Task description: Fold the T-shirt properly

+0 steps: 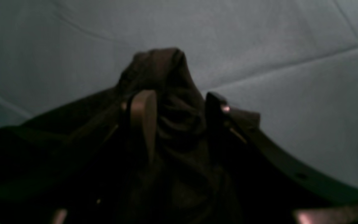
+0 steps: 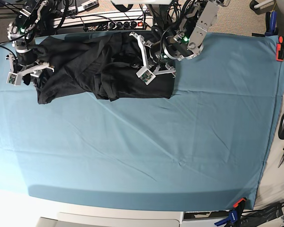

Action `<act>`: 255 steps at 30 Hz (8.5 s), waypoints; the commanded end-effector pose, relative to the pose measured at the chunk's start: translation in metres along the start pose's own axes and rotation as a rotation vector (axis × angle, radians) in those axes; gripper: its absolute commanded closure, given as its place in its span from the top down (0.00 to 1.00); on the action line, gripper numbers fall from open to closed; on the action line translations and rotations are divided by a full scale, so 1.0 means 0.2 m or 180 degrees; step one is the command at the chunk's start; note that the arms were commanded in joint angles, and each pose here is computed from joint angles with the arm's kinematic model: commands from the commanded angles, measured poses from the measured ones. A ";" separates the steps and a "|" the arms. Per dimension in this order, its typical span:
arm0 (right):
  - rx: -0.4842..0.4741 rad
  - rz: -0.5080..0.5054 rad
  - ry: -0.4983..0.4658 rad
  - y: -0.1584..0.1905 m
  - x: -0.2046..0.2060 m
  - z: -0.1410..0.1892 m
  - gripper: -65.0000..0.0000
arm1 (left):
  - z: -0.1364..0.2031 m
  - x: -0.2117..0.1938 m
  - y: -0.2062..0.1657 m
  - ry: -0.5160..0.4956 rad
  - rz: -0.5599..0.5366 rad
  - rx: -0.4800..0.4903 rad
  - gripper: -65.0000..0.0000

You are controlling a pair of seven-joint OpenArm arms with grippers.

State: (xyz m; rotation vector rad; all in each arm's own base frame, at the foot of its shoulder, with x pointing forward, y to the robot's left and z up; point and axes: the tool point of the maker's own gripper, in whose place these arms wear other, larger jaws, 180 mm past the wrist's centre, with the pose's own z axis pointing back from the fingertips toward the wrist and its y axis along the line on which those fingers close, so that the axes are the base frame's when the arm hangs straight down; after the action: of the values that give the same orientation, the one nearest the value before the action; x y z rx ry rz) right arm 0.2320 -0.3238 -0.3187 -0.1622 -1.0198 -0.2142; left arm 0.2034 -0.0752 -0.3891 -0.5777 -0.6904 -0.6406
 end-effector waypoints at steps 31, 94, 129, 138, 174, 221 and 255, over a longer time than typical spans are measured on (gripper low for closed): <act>0.0017 0.0041 -0.0151 0.00 0.07 0.01 0.40 | 0.07 0.35 -0.39 -0.0379 -0.0702 -0.0265 0.00; -0.0464 0.0466 -0.0267 -0.23 0.25 0.01 0.65 | 0.02 0.21 -0.58 -0.0156 -0.0906 -0.1057 0.10; 0.1612 -0.1349 0.1241 0.06 -0.34 -0.21 0.57 | 0.04 0.11 -0.52 0.0003 -0.0917 -0.0979 0.50; 0.1738 -0.1162 0.1144 0.06 -0.32 -0.19 0.00 | 0.14 0.26 -0.33 -0.0194 -0.1142 -0.0181 0.50; 0.2550 0.0298 0.0199 1.43 -0.02 0.30 0.00 | 0.73 0.14 0.61 0.0059 -0.0900 0.1757 0.49; 0.1527 0.0441 0.0497 0.98 -0.07 0.36 0.00 | 0.72 0.14 0.59 0.0022 -0.0829 0.1654 0.49; 0.1753 0.1420 0.0012 1.38 0.01 0.50 0.00 | 0.71 0.15 0.58 0.0003 -0.0807 0.1621 0.49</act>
State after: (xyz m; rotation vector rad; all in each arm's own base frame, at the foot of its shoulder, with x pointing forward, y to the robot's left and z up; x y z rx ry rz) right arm 0.2169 -0.0364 -0.2860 0.1030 -0.9345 0.4772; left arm 0.2417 0.0886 -0.3190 -0.0128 -0.8524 -0.6665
